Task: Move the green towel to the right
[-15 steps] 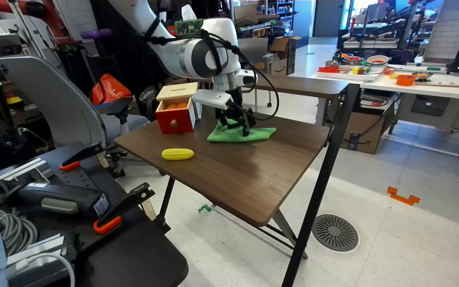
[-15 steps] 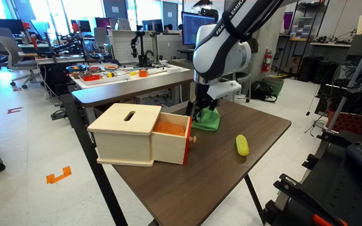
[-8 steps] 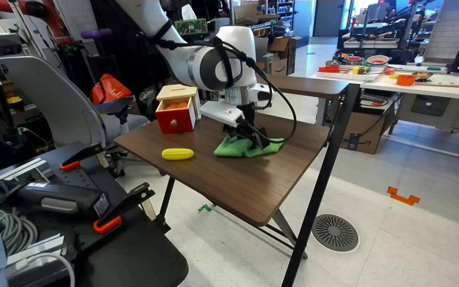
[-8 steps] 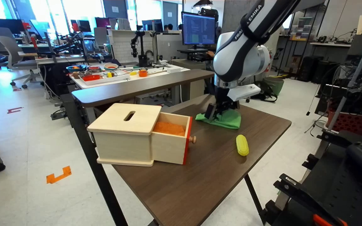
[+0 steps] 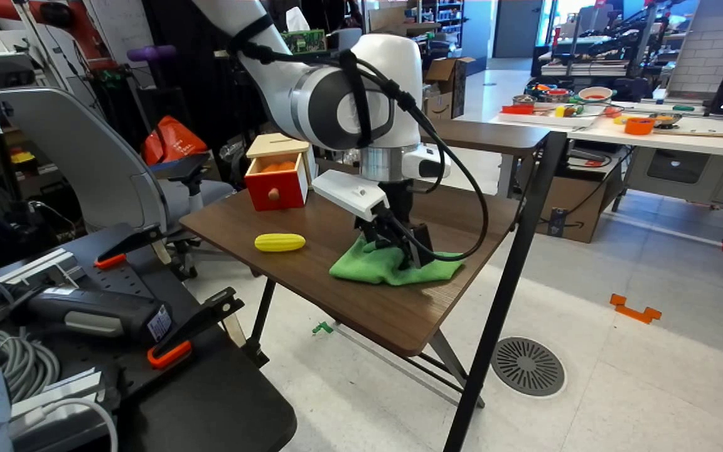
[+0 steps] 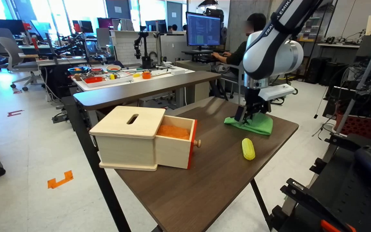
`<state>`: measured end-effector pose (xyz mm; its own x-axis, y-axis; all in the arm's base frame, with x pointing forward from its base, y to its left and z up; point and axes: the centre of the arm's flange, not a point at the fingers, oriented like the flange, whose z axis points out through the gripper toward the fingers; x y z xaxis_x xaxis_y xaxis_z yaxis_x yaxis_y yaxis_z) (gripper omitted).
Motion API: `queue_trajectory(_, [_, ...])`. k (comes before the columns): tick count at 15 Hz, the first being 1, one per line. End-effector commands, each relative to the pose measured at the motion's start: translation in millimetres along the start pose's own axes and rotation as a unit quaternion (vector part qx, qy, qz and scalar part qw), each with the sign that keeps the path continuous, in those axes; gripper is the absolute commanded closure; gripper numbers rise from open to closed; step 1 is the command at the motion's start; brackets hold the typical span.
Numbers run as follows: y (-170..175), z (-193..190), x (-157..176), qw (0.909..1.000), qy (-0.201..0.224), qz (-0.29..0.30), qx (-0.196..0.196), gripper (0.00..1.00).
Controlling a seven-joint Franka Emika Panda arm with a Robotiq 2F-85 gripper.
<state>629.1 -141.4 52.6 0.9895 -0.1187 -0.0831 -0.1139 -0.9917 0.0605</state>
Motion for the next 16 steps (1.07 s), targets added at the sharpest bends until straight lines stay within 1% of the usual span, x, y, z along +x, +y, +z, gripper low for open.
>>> queue_trajectory(1, [23, -9, -37, 0.9996, -0.023, 0.012, -0.012, 0.00])
queue_trajectory(3, [32, -10, -45, 0.9993, -0.028, 0.020, -0.017, 0.00])
queue_trajectory(4, [35, -14, -45, 0.9990, -0.025, 0.023, -0.028, 0.00])
queue_trajectory(6, [41, -32, -40, 0.9988, -0.012, 0.035, -0.032, 0.00])
queue_trajectory(8, [49, -63, -33, 0.9981, 0.010, 0.051, -0.031, 0.00])
queue_trajectory(10, [58, -106, -29, 0.9963, 0.045, 0.068, -0.028, 0.00])
queue_trajectory(11, [60, -133, -35, 0.9953, 0.067, 0.066, -0.024, 0.00])
queue_trajectory(12, [62, -150, -36, 0.9945, 0.078, 0.065, -0.027, 0.00])
queue_trajectory(13, [62, -108, -13, 0.9962, 0.055, 0.060, -0.029, 0.00])
queue_trajectory(15, [65, -141, -18, 0.9948, 0.074, 0.064, -0.028, 0.00])
queue_trajectory(16, [65, -147, -21, 0.9946, 0.076, 0.065, -0.027, 0.00])
